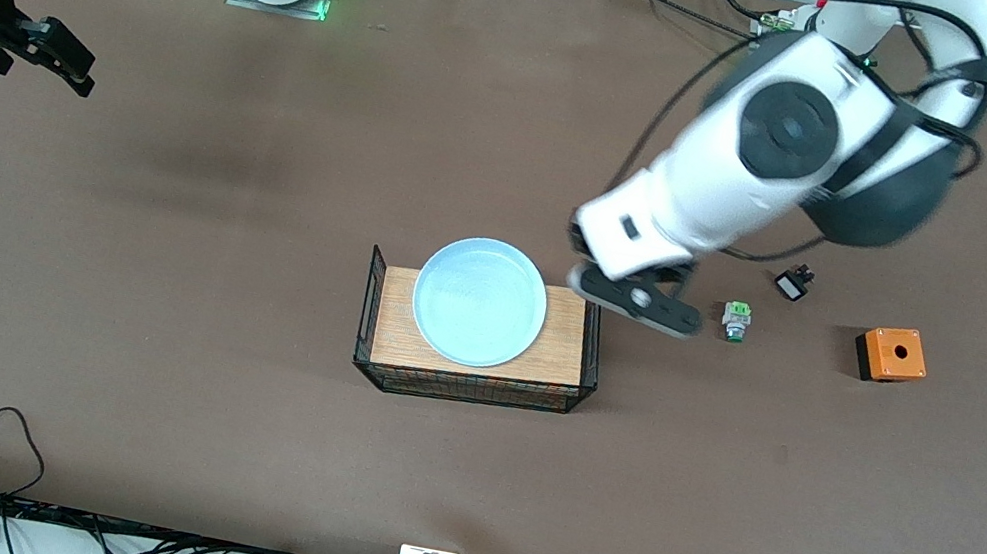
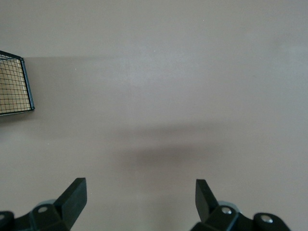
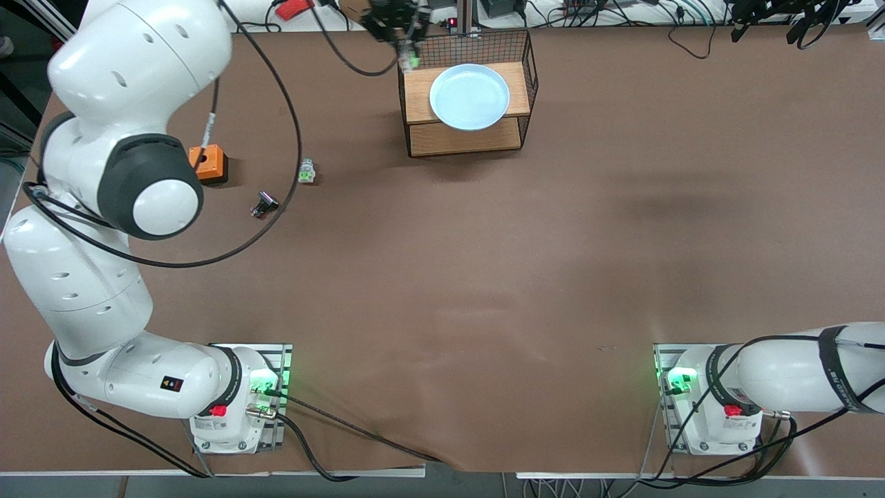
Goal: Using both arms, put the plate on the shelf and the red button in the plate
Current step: 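Carry the red button with the left gripper over the plate, then lower the red button onto the plate and open the left gripper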
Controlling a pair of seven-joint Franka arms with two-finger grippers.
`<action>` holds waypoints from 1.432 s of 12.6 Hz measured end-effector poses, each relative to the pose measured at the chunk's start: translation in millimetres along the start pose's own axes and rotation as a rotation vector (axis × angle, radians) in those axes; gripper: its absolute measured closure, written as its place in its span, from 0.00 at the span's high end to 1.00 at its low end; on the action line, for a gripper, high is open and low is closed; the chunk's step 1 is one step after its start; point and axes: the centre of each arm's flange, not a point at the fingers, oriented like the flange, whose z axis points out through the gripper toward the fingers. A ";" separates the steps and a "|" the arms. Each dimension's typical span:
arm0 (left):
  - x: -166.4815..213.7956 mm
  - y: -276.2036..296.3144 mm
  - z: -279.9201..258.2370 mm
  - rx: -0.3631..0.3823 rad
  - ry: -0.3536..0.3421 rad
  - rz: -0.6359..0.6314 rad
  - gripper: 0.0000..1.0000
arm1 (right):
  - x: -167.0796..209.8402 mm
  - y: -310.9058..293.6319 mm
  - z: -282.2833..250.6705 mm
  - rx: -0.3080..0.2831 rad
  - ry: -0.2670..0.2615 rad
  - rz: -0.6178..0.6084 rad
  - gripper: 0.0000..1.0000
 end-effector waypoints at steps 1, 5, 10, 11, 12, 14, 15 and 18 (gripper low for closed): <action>-1.2 22.0 10.4 -0.029 0.029 -0.023 0.34 | 0.7 0.6 1.3 0.011 -0.004 0.003 1.00; 3.8 72.0 96.9 -0.084 0.086 -0.089 0.34 | 3.3 4.9 3.4 0.019 -0.008 0.014 1.00; 19.4 57.2 162.3 -0.048 0.099 -0.113 0.34 | 3.3 4.8 2.6 0.020 -0.007 0.014 1.00; 19.8 56.9 162.8 -0.048 0.099 -0.114 0.40 | 3.3 4.6 2.6 0.020 -0.007 0.013 1.00; 21.0 57.2 159.8 -0.051 0.105 -0.115 0.40 | 3.2 4.2 2.6 0.020 -0.007 0.012 1.00; 26.4 56.8 146.8 -0.064 0.126 -0.124 0.56 | 3.2 3.8 2.4 0.020 -0.007 0.010 1.00; 29.6 53.9 139.3 -0.065 0.132 -0.131 0.67 | 3.2 3.8 2.4 0.020 -0.007 0.006 1.00; 31.8 35.9 115.3 -0.021 0.091 -0.154 0.99 | 3.4 4.1 1.5 0.020 -0.005 -0.012 1.00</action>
